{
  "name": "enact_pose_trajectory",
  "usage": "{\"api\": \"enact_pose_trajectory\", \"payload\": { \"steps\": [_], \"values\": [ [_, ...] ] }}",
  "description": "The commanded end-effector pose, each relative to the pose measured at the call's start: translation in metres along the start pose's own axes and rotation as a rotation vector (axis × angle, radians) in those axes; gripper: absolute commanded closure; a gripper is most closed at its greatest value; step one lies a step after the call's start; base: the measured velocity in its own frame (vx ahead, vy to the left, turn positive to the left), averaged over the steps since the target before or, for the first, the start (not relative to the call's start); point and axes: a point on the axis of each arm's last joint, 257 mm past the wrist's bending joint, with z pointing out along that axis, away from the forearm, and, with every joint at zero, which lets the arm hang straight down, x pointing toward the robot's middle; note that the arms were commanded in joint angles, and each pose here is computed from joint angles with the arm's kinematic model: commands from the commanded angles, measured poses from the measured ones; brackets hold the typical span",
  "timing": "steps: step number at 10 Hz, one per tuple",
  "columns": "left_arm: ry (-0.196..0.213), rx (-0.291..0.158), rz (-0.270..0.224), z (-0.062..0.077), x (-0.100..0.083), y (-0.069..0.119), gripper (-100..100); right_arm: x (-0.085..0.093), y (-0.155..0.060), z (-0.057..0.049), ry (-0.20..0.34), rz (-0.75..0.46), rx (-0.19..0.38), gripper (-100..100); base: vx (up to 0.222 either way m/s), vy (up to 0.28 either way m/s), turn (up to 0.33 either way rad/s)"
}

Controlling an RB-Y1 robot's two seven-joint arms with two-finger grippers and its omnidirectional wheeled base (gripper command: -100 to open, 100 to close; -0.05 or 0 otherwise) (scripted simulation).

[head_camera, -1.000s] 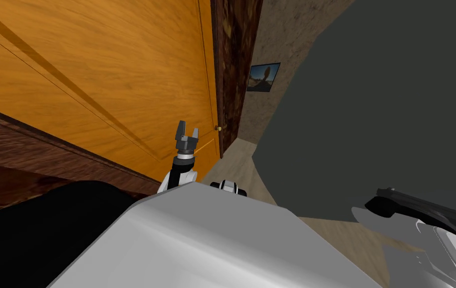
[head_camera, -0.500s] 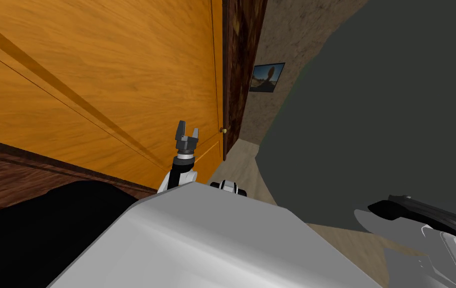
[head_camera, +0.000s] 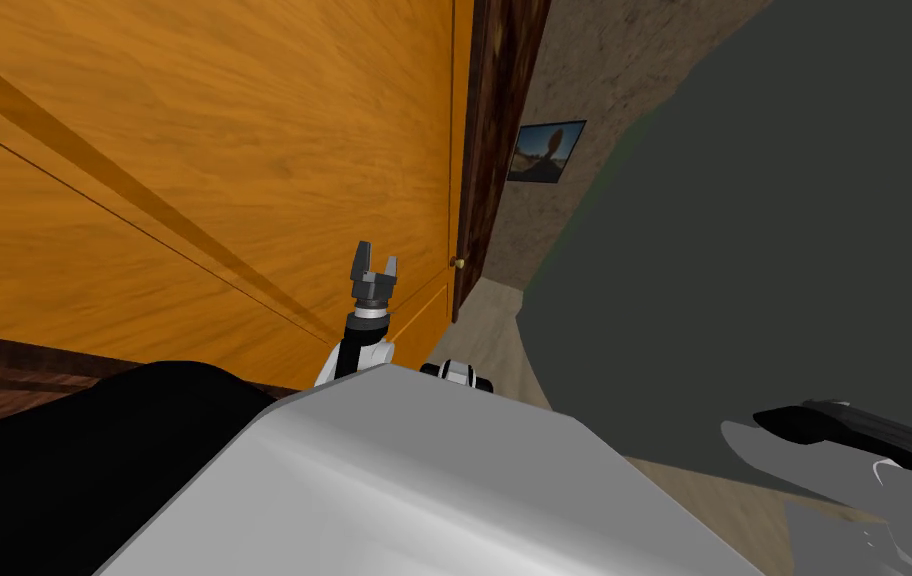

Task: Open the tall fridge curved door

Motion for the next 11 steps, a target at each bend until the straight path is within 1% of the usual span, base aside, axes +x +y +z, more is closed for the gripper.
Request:
{"api": "enact_pose_trajectory", "payload": {
  "steps": [1, 4, 5, 6, 11],
  "values": [
    [0.000, 0.000, 0.000, 0.000, 0.000, 0.000, 0, -0.015, -0.008, 0.005, 0.001, -0.001, 0.010, -100, -0.057, -0.035, 0.048],
    [0.000, 0.000, 0.000, 0.000, 0.000, 0.000, 0, -0.035, -0.023, 0.013, 0.015, -0.003, 0.025, -100, -0.059, -0.007, 0.066],
    [0.000, 0.000, 0.000, 0.000, 0.000, 0.000, 0, -0.030, -0.020, 0.013, 0.014, -0.001, 0.022, -100, -0.030, 0.002, 0.013],
    [0.000, 0.000, 0.000, 0.000, 0.000, 0.000, 0, -0.030, -0.021, 0.013, 0.016, -0.003, 0.023, 0, -0.006, 0.001, -0.003],
    [0.000, 0.000, 0.000, 0.000, 0.000, 0.000, 0, -0.030, -0.021, 0.013, 0.016, -0.002, 0.025, 0, 0.000, 0.000, 0.000]
  ]
}}
